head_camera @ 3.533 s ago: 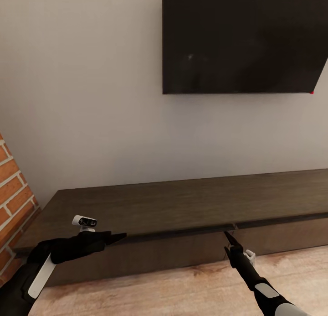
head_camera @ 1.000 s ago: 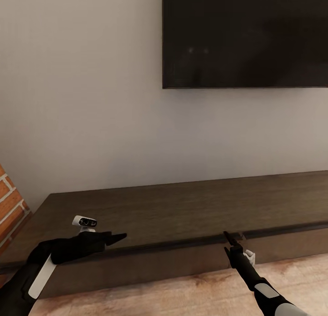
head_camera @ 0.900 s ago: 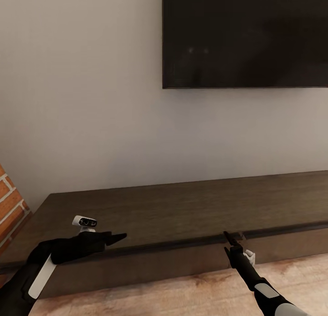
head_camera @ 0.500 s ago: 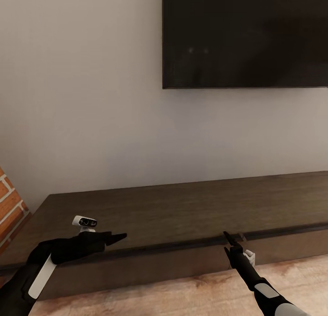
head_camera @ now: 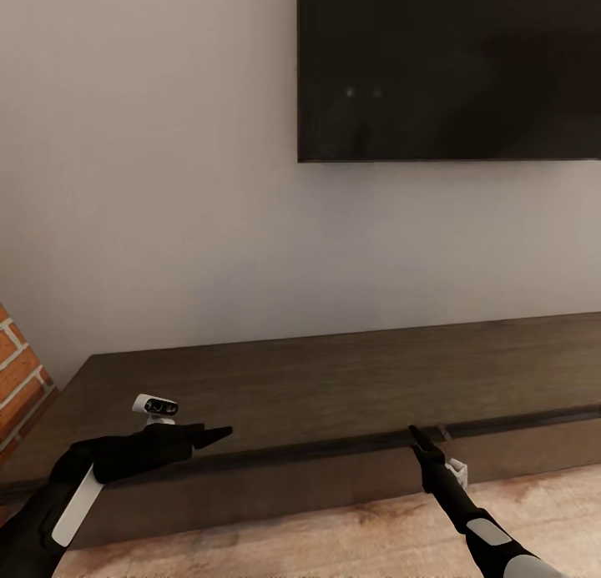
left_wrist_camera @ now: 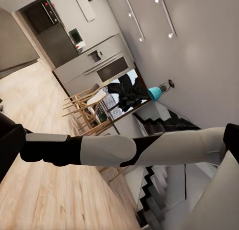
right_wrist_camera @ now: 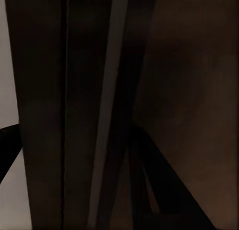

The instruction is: Place each of the two pumpkins and all three candles from the living room inside a cabinet in the living room (use any cabinet), then make sure every cabinet is closed, and position the cauldron so it is next to a table in the living room.

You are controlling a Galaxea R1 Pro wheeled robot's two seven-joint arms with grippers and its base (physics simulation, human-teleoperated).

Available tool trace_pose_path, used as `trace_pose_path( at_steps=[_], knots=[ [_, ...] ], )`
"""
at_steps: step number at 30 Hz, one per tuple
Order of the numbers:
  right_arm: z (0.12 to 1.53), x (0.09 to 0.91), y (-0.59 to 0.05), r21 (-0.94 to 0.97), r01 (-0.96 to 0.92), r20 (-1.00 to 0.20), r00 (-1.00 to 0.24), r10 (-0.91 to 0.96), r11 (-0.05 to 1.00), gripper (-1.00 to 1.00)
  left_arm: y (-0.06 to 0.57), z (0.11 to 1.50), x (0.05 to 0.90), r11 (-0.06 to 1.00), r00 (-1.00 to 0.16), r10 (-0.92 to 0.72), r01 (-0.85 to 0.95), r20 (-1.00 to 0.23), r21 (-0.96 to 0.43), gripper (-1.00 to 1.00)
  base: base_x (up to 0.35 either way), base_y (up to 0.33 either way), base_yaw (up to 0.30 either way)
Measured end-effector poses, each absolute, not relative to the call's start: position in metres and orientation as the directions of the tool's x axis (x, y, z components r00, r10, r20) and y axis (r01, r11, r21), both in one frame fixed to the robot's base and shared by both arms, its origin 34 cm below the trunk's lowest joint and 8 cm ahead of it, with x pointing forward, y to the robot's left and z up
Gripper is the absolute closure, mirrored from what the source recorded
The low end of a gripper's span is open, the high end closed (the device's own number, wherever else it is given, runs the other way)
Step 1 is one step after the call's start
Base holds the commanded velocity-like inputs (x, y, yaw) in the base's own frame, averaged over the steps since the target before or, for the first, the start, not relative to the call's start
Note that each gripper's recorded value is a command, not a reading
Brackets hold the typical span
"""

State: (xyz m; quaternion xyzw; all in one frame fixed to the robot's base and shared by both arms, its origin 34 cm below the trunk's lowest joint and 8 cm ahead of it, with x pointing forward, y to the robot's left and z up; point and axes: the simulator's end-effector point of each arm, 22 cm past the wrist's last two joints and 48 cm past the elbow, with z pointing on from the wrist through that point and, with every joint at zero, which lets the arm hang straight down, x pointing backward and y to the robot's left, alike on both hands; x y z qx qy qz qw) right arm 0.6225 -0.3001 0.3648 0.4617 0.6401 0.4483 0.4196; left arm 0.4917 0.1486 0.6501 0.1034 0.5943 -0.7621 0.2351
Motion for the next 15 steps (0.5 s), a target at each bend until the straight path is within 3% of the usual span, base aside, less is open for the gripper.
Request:
trace_pose_path(
  at_steps=[15],
  knots=[
    [0.3640, 0.6219, -0.2990, 0.960, 0.217, -0.125, -0.227, 0.966, 0.175, 1.00, 0.1484, 0.6502, 0.4916, -0.184, -0.868, -0.236, 0.481, -0.437, -0.857, -1.00, -0.032, 0.000, 0.000]
  ],
)
